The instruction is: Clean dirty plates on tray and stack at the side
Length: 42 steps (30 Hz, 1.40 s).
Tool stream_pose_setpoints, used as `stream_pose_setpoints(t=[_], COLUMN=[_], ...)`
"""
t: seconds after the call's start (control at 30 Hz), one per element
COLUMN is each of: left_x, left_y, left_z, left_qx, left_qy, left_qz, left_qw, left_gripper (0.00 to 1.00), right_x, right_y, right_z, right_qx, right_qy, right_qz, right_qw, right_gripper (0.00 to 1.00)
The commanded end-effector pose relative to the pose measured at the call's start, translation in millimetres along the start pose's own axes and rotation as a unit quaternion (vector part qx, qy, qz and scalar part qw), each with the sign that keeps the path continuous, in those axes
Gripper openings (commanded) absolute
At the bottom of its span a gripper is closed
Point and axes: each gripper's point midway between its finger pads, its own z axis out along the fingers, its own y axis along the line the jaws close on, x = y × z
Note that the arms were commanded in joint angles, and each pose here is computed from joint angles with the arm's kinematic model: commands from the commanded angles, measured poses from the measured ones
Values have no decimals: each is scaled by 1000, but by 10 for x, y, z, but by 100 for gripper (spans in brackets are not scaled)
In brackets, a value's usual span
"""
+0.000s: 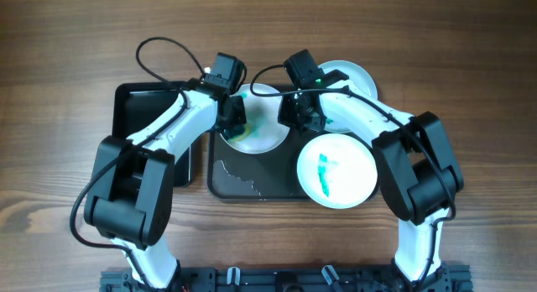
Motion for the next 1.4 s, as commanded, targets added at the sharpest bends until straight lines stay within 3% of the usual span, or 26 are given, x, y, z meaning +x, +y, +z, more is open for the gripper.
stream_pose_setpoints(t=[0.0, 0.13, 0.23, 0.4, 0.53, 0.63, 0.73, 0.83, 0.97, 1.1, 1.2, 1.33, 1.37], left_x=[-267, -594, -660, -233, 225, 141, -302, -735, -760, -678, -631, -591, -588], left_y=[-50, -456, -475, -288, -804, -939, -644, 42, 508, 541, 549, 557, 558], left_z=[-126, -235, -258, -58, -138, -452, -956, -1421, -1404, -1327, -1314, -1303, -1303], left_qx=[-12, 34, 23, -13, 156, 209, 198, 147, 106, 99, 96, 93, 93], left_qy=[-55, -142, -163, -69, 38, 25, -46, -138, -134, -112, -103, -94, -94], left_qz=[61, 72, 67, 84, 94, 86, 32, -43, -89, -92, -93, -93, -93], left_qw=[997, 987, 984, 994, 983, 974, 979, 979, 981, 984, 986, 987, 987], left_gripper=[4, 4, 4, 4, 4, 4, 4, 4, 4, 4, 4, 4, 4], right_x=[-40, -44, -40, -40, -35, -16, 8, -59, -267, -281, -74, 277, 331], right_y=[-279, -277, -280, -279, -274, -253, -216, -79, 14, 86, 348, 631, 675], right_z=[128, 128, 128, 128, 129, 131, 133, -32, -715, -1603, -2203, -2783, -2871], right_qx=[56, 55, 56, 56, 54, 48, 38, 13, 53, 187, 300, 398, 412], right_qy=[-14, -14, -14, -14, -12, -6, 2, -16, -126, -298, -428, -540, -553], right_qz=[8, 8, 6, 6, 5, -5, -23, -73, -115, -162, -229, -256, -258], right_qw=[998, 998, 998, 998, 998, 999, 999, 997, 984, 922, 821, 696, 677], right_gripper=[4, 4, 4, 4, 4, 4, 4, 4, 4, 4, 4, 4, 4])
